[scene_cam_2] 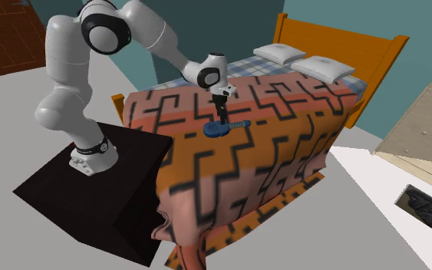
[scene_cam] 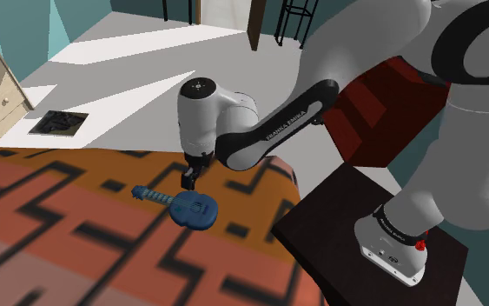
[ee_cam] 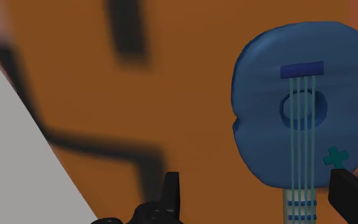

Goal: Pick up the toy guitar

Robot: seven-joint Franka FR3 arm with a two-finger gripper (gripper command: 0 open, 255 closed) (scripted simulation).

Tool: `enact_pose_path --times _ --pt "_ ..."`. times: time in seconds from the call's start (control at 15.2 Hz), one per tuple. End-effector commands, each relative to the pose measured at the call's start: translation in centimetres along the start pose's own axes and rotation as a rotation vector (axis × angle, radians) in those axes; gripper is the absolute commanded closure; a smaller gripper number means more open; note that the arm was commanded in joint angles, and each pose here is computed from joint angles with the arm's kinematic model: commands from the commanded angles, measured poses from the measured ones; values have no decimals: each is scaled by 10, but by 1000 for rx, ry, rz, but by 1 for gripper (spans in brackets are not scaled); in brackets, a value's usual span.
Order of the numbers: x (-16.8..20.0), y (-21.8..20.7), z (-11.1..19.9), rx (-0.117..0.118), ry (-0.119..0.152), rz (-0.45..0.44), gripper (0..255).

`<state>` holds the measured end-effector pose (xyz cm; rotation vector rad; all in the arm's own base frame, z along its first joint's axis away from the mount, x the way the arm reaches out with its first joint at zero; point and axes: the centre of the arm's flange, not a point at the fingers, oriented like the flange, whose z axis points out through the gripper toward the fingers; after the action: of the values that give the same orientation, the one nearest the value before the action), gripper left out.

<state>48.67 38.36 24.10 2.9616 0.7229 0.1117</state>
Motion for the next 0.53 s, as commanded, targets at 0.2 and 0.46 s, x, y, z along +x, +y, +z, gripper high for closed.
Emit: enact_pose_path --times 0.2,0.46 --pt "37 -43 34 -19 35 -52 0" --pt "64 -75 57 -33 60 -91 0"
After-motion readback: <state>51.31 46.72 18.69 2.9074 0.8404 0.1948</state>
